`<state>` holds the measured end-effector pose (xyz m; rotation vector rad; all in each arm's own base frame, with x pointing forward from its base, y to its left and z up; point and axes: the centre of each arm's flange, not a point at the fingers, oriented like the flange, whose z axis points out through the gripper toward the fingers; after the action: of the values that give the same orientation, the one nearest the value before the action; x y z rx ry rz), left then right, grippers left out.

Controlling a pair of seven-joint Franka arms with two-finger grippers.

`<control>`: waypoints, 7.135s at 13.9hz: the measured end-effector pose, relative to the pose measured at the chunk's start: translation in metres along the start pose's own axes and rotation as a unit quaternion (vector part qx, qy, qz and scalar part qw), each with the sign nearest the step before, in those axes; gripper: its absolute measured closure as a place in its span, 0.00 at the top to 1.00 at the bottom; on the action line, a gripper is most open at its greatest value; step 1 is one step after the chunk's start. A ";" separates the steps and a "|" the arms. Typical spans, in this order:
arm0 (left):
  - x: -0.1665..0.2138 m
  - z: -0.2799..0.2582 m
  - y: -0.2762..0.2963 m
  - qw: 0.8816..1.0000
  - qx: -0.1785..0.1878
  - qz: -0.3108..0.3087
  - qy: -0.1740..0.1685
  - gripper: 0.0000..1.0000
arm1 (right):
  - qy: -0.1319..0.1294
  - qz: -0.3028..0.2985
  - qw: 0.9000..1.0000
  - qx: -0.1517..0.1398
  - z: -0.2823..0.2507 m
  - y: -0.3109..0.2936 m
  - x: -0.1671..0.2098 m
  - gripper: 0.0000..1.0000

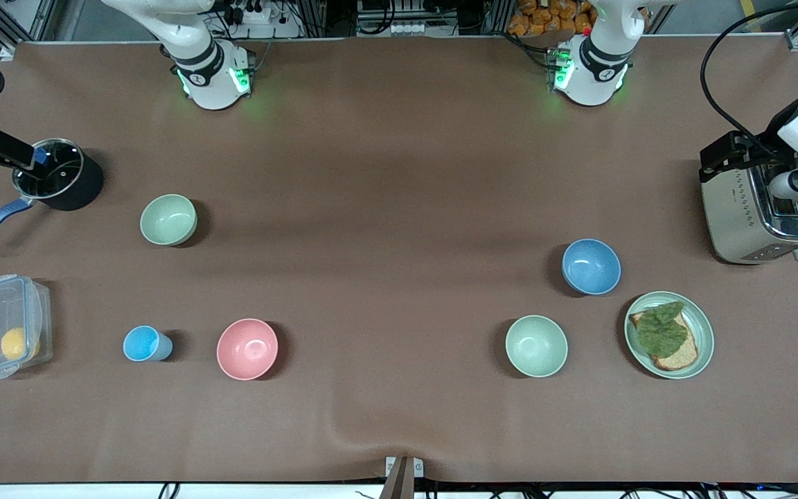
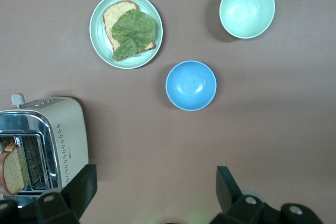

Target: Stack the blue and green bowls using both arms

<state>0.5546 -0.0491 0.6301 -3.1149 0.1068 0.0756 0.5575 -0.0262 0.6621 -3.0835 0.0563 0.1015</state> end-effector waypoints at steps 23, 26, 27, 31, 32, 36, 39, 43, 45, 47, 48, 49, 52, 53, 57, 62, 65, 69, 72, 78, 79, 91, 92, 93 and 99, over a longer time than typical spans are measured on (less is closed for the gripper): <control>0.073 0.191 -0.011 0.995 -0.017 -0.002 -0.102 1.00 | -0.039 -0.013 0.999 0.007 0.088 0.059 -0.007 1.00; 0.073 0.218 -0.015 0.996 -0.018 -0.006 -0.086 1.00 | -0.044 -0.010 0.999 0.018 0.126 0.095 -0.028 1.00; 0.072 0.228 -0.015 0.996 -0.019 -0.007 -0.081 1.00 | -0.048 -0.009 0.998 0.024 0.138 0.106 -0.034 1.00; 0.067 0.261 -0.012 0.998 -0.019 -0.006 -0.067 1.00 | -0.034 -0.025 0.998 0.047 0.197 0.146 -0.055 1.00; 0.065 0.268 -0.011 0.998 -0.019 -0.005 -0.066 1.00 | -0.034 -0.025 0.998 0.051 0.214 0.149 -0.060 1.00; 0.057 0.301 -0.009 0.999 -0.020 -0.005 -0.045 1.00 | -0.031 -0.035 0.998 0.048 0.272 0.145 -0.075 1.00; 0.045 0.333 -0.007 0.999 -0.022 -0.004 -0.042 1.00 | -0.014 -0.036 0.998 0.039 0.305 0.143 -0.084 1.00; 0.044 0.362 -0.006 0.998 -0.025 -0.004 -0.058 1.00 | 0.006 -0.036 0.999 0.026 0.350 0.136 -0.101 1.00; 0.051 0.374 -0.006 0.998 -0.028 -0.005 -0.060 1.00 | 0.010 -0.036 0.999 0.022 0.361 0.136 -0.105 1.00; 0.059 0.384 -0.006 0.998 -0.031 -0.005 -0.062 1.00 | 0.023 -0.034 0.999 0.013 0.375 0.137 -0.105 1.00; 0.063 0.390 -0.006 0.997 -0.032 -0.005 -0.065 1.00 | 0.029 -0.034 0.999 0.007 0.385 0.137 -0.104 0.99; 0.065 0.396 -0.005 0.997 -0.034 -0.005 -0.069 1.00 | 0.033 -0.034 0.999 0.001 0.396 0.137 -0.103 0.95; 0.072 0.414 -0.003 0.996 -0.037 -0.005 -0.077 1.00 | 0.042 -0.037 0.998 -0.014 0.428 0.137 -0.100 0.82; 0.074 0.418 -0.003 0.996 -0.038 -0.005 -0.079 1.00 | 0.040 -0.037 0.998 -0.016 0.434 0.137 -0.100 0.82; 0.076 0.431 -0.005 0.996 -0.024 0.009 -0.085 1.00 | 0.037 -0.032 0.999 -0.003 0.444 0.122 -0.098 0.64; 0.078 0.433 -0.007 0.996 -0.006 0.025 -0.085 1.00 | 0.037 -0.033 0.999 -0.002 0.447 0.116 -0.098 0.26; 0.079 0.433 -0.006 0.996 -0.007 0.025 -0.081 0.96 | 0.036 -0.031 0.999 0.000 0.447 0.116 -0.099 0.04; 0.079 0.433 -0.006 0.996 -0.007 0.026 -0.080 0.65 | -0.025 -0.034 0.999 0.033 0.434 0.109 -0.091 0.04; 0.079 0.433 -0.004 0.996 -0.007 0.027 -0.080 0.35 | -0.039 -0.032 0.998 0.049 0.401 0.107 -0.073 0.04; 0.082 0.423 -0.005 0.997 -0.006 0.026 -0.074 0.11 | -0.070 0.030 0.996 0.048 0.352 0.015 -0.056 0.04; 0.084 0.419 -0.005 0.997 -0.006 0.026 -0.069 0.09 | -0.071 0.043 0.996 0.043 0.344 -0.007 -0.055 0.04; 0.095 0.311 0.030 0.992 -0.070 -0.105 0.007 0.06 | -0.005 0.224 0.974 0.038 0.324 -0.264 -0.095 0.04; 0.094 0.306 0.032 0.990 -0.080 -0.113 0.009 0.06 | -0.002 0.238 0.970 0.044 0.329 -0.281 -0.102 0.04; 0.094 0.302 0.038 0.988 -0.091 -0.122 0.009 0.06 | -0.001 0.248 0.967 0.050 0.336 -0.297 -0.109 0.04; 0.091 0.293 0.074 0.978 -0.134 -0.160 -0.003 0.06 | -0.005 0.277 0.958 0.072 0.378 -0.354 -0.145 0.04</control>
<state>0.6266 -0.1215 0.3312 -3.3477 -0.4399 0.1002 0.4017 0.3536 0.3142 -2.8250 0.8815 0.1285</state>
